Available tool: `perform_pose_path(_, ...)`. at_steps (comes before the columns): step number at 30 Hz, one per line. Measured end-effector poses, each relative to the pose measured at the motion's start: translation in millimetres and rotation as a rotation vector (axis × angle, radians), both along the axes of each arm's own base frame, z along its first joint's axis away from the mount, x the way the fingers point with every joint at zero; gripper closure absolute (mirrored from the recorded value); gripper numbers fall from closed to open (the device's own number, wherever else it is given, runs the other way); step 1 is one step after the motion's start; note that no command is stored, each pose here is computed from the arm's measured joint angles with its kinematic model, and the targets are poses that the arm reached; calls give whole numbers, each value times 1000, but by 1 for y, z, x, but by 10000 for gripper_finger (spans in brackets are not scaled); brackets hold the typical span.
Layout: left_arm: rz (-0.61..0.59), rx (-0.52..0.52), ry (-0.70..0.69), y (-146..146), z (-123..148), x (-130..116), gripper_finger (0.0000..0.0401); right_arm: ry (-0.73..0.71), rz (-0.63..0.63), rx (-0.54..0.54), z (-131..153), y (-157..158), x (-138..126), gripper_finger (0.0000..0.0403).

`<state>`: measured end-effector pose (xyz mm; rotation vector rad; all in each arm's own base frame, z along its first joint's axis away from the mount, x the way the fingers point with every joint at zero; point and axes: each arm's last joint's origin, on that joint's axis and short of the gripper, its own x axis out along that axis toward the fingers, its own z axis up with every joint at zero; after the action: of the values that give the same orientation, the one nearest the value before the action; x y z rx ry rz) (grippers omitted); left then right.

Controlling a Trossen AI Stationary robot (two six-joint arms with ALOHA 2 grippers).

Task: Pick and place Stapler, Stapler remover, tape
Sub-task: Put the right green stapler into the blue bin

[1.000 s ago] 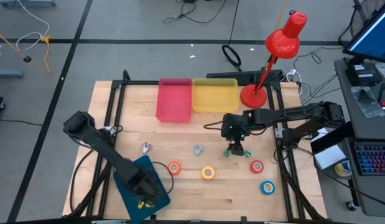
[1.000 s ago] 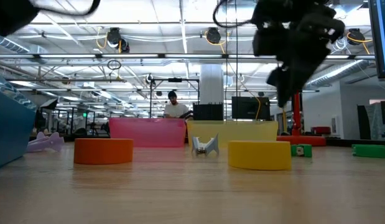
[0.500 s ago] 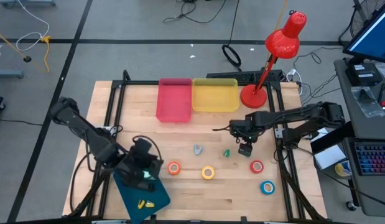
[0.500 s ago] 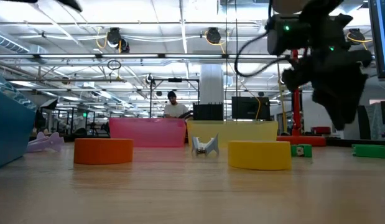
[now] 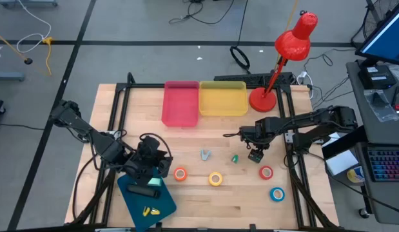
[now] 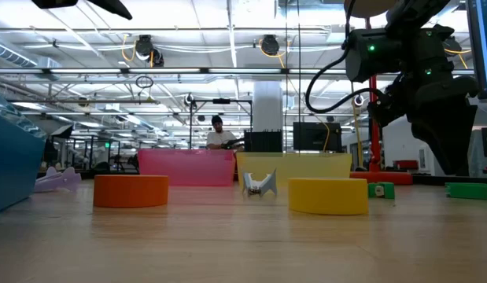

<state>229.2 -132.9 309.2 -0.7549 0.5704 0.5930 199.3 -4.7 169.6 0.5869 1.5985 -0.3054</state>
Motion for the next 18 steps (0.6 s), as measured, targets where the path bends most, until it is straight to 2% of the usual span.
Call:
perform_pose_path(4, -8, 8, 11, 2, 0, 1, 201, -4, -2, 54, 0, 2, 0, 151)
perform_pose_path(18, -40, 65, 36, 8, 0, 4, 201, -27, 25, 49, -2, 12, 2, 151)
